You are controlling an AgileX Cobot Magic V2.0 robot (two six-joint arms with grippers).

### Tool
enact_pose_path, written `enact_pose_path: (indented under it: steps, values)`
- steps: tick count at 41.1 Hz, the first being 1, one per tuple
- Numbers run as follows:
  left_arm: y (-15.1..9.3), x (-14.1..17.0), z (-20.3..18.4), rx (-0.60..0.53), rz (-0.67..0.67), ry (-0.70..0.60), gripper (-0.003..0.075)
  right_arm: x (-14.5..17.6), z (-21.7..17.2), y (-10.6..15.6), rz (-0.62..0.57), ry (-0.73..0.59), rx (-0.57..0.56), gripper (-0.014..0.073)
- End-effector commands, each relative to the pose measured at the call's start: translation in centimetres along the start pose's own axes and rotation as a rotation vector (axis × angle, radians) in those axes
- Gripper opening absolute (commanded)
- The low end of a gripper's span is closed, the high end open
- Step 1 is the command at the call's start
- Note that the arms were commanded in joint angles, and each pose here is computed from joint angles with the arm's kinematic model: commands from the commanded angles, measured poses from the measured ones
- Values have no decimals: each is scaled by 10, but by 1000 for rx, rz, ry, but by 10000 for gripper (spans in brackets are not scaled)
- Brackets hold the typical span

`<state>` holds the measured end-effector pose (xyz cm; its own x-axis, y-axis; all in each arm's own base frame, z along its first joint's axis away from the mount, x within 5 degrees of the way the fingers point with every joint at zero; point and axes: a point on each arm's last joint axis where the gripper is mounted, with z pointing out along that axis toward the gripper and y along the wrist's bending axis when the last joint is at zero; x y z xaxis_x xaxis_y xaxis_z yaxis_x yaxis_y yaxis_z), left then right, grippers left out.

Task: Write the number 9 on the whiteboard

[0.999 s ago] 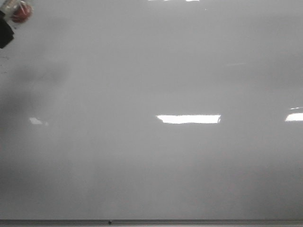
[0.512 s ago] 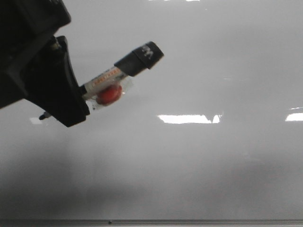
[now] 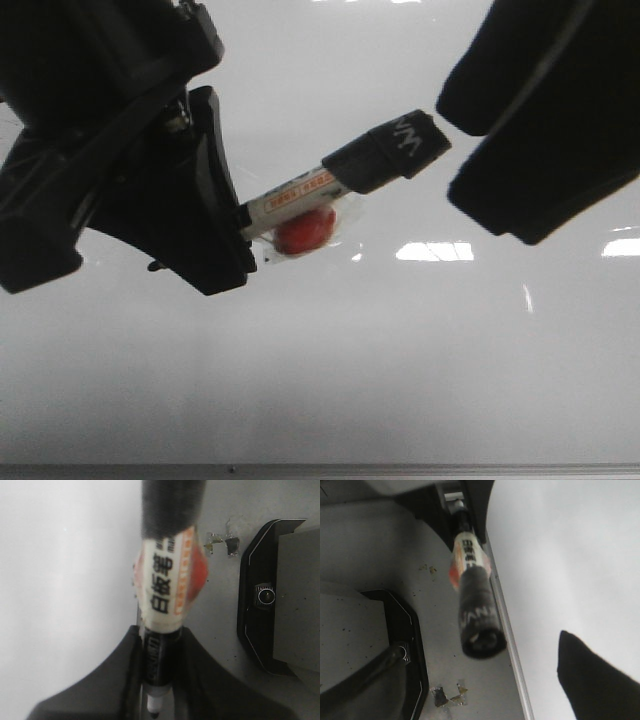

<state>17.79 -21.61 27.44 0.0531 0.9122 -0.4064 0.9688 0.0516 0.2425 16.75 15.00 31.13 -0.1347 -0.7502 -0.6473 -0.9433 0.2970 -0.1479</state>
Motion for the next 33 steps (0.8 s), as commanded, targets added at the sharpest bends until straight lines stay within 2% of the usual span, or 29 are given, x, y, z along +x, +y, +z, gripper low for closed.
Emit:
enact_pose_path:
  steps: [1, 5, 10, 16, 26, 28, 30, 33]
  values:
    - [4, -13, -17, -65, 2, -101, -19, -19, 0, -5, -15, -81, 29, 631]
    - [4, -13, -17, -66, 2, -102, -19, -26, 8, -5, -8, -89, 6, 619]
    - [5, -14, -17, -67, 2, -104, -19, -30, 15, -6, 6, -96, -7, 551]
    - [5, -14, -17, -67, 2, -104, -19, -30, 16, -6, 12, -98, -9, 417]
    - [5, -14, -17, -67, 2, -104, -11, -30, 16, -5, 20, -97, -23, 128]
    - [5, -14, -17, -67, 2, -104, 15, -30, 16, -5, 20, -97, -23, 75]
    - [5, -14, -17, -67, 2, -104, 74, -30, 16, -5, 20, -97, -23, 29]
    - [5, -14, -17, -69, 0, -105, 208, -30, 16, -5, 20, -97, -23, -23]
